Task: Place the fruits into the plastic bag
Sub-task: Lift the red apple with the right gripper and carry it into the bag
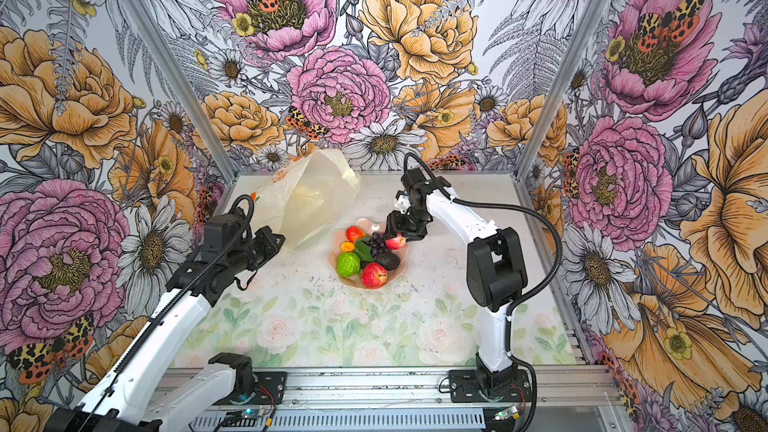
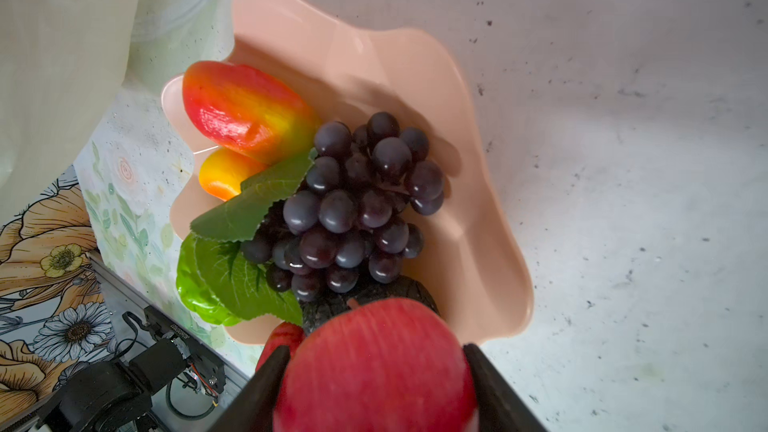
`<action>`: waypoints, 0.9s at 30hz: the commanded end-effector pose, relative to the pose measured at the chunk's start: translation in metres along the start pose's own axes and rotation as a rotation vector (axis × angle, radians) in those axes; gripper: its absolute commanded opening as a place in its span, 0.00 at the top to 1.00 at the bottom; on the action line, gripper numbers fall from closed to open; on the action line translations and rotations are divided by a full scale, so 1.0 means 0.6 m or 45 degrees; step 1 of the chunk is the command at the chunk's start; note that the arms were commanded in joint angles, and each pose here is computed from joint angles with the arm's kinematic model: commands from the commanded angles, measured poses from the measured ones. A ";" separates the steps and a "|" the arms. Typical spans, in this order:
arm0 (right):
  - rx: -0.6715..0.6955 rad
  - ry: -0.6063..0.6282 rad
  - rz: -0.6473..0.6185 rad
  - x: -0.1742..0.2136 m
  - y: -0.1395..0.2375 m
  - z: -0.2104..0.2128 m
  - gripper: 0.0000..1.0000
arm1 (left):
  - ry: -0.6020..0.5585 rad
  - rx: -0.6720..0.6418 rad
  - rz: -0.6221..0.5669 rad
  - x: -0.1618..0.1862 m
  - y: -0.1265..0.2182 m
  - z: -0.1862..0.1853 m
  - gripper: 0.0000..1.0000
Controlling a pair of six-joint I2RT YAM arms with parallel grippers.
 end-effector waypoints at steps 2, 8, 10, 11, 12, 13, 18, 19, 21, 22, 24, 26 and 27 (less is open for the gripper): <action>-0.058 0.026 -0.065 -0.002 0.029 0.019 0.44 | -0.009 -0.012 -0.018 -0.005 -0.001 -0.001 1.00; -0.275 0.079 -0.165 0.010 0.087 0.086 0.44 | -0.013 -0.007 -0.025 -0.006 0.002 -0.002 1.00; -0.365 0.100 -0.188 0.016 0.101 0.117 0.44 | -0.013 -0.001 -0.027 -0.005 0.004 -0.002 1.00; -0.414 0.110 -0.195 0.019 0.106 0.135 0.43 | -0.013 0.000 -0.028 -0.005 0.004 -0.003 1.00; -0.454 0.114 -0.199 0.021 0.109 0.149 0.44 | -0.013 0.001 -0.026 -0.004 0.004 -0.002 1.00; -0.500 0.125 -0.212 0.023 0.114 0.166 0.44 | -0.013 0.003 -0.027 -0.004 0.005 -0.002 1.00; -0.648 0.151 -0.237 0.020 0.125 0.236 0.43 | -0.012 0.011 -0.026 -0.004 0.006 -0.002 1.00; -0.666 0.158 -0.238 0.018 0.125 0.250 0.43 | -0.011 0.013 -0.023 -0.004 0.005 -0.002 1.00; -0.690 0.170 -0.231 0.010 0.118 0.273 0.43 | -0.005 0.017 -0.021 -0.003 0.005 -0.003 1.00; -0.696 0.167 -0.228 0.006 0.113 0.281 0.43 | -0.002 0.021 -0.017 -0.003 0.004 -0.004 1.00; -0.699 0.150 -0.210 -0.008 0.092 0.294 0.43 | 0.000 0.031 -0.014 -0.002 0.005 -0.006 1.00; -0.701 0.143 -0.203 -0.019 0.074 0.308 0.43 | 0.001 0.035 -0.017 -0.001 0.006 -0.009 1.00; -0.700 0.137 -0.200 -0.025 0.064 0.312 0.43 | 0.003 0.037 -0.019 -0.001 0.007 -0.010 1.00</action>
Point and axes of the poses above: each gripper's point midway between its finger pads, its own y axis back along the fingers, its own z axis along the line the jaws close on, x = y × z, the point moved 9 cm from there along y, back along the fingers, and after that the axes turned 14 degrees about -y, right-handed, at the moved point
